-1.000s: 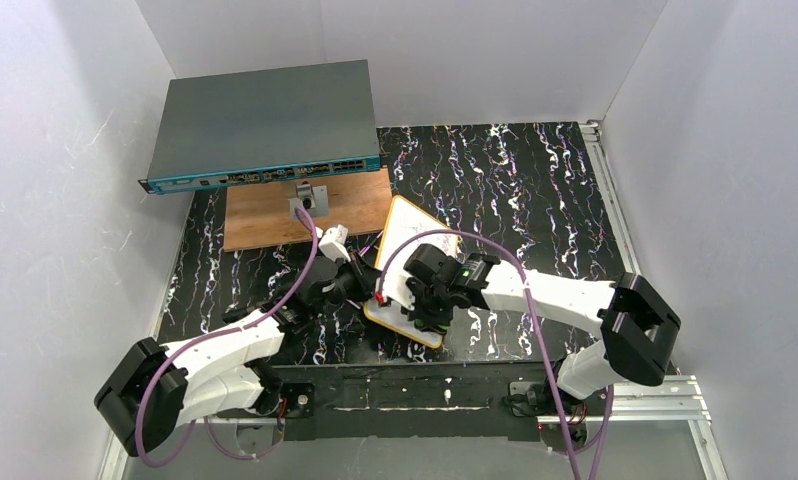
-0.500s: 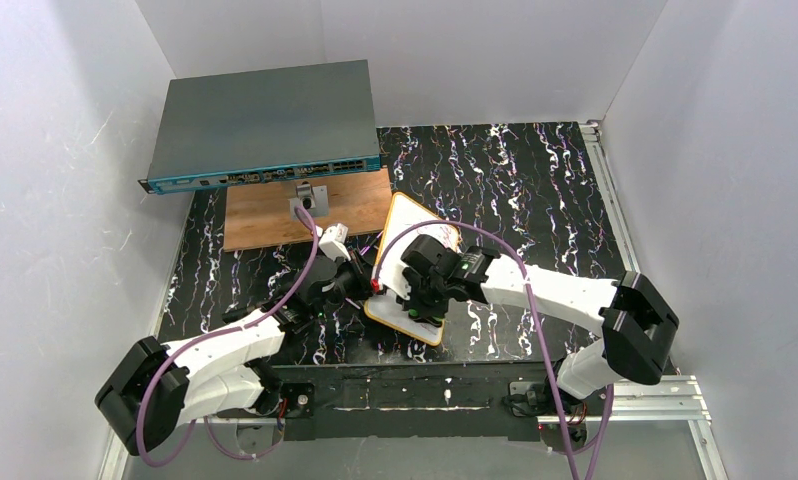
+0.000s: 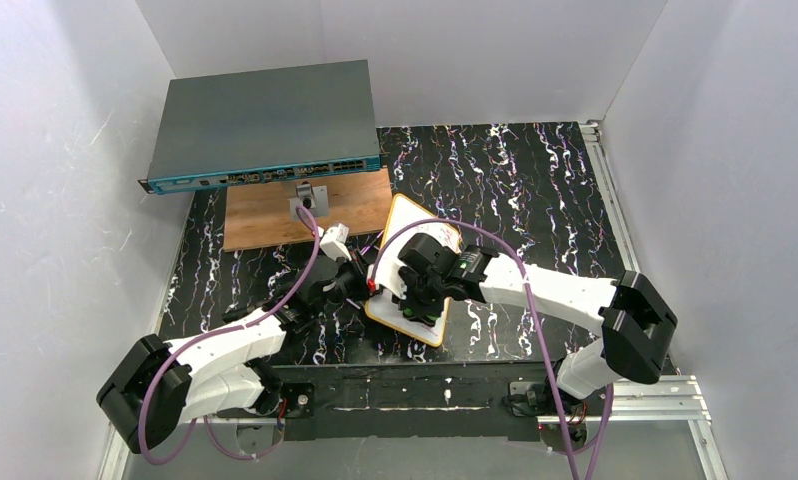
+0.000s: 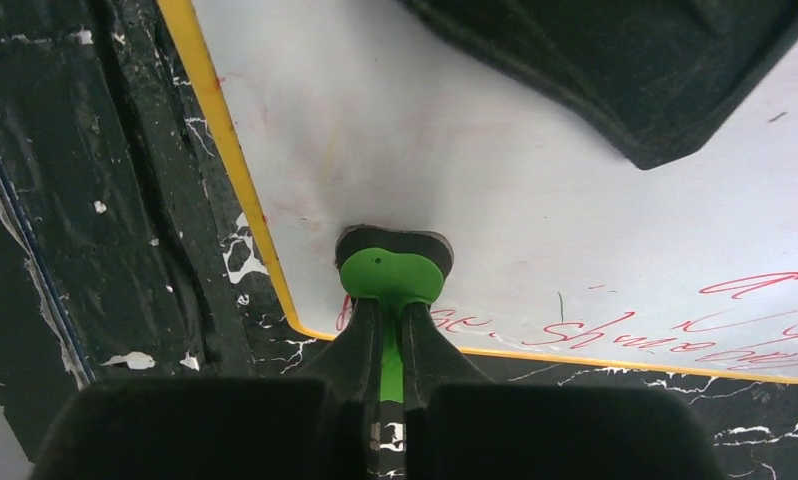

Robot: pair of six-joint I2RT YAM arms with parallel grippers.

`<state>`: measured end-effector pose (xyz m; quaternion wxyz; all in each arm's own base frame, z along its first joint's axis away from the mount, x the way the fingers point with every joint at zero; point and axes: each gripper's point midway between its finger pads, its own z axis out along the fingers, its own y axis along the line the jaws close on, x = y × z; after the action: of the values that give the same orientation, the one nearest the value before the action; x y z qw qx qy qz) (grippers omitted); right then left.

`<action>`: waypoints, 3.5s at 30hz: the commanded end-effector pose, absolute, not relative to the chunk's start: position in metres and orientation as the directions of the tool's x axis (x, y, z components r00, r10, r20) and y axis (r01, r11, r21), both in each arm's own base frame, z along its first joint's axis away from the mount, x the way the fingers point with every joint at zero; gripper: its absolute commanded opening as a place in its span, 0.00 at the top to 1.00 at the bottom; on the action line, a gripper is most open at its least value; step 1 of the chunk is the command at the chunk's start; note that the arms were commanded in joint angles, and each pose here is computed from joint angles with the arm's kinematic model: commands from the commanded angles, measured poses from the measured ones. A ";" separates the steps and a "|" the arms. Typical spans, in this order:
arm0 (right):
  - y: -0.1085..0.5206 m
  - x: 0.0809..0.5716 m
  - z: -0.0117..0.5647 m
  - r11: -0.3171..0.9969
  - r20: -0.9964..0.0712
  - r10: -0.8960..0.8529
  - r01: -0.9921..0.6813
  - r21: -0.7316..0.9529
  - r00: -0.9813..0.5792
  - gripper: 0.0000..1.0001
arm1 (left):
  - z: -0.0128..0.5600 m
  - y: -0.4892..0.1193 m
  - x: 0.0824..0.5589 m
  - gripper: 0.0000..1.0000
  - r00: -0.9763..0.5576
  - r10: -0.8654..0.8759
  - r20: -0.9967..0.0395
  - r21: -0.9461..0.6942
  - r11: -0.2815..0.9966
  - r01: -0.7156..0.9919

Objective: Erase the whiteboard
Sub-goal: Erase the whiteboard at the center of the board.

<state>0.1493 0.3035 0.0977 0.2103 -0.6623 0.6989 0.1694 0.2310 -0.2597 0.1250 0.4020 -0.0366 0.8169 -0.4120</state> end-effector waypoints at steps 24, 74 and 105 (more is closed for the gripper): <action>0.290 0.136 0.069 -0.032 -0.395 -0.917 -0.999 -0.043 0.046 0.99 | 0.116 -0.258 0.223 1.00 -0.676 -0.298 -0.674 -0.648 0.678 0.347; 0.289 0.214 0.124 0.239 -0.758 -0.617 -0.968 0.076 -0.211 0.99 | 0.126 -0.278 0.221 1.00 -0.762 -0.275 -0.586 -0.749 0.543 0.380; 0.256 0.263 0.074 0.528 -0.572 -0.676 -0.847 0.065 -0.465 0.99 | 0.149 -0.283 0.235 1.00 -0.765 -0.303 -0.569 -0.786 0.473 0.397</action>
<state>0.2511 0.2642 0.0865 0.2557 -0.4631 0.8215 0.2128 0.2300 -0.2675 0.1119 0.3108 -0.0127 0.8230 -0.4753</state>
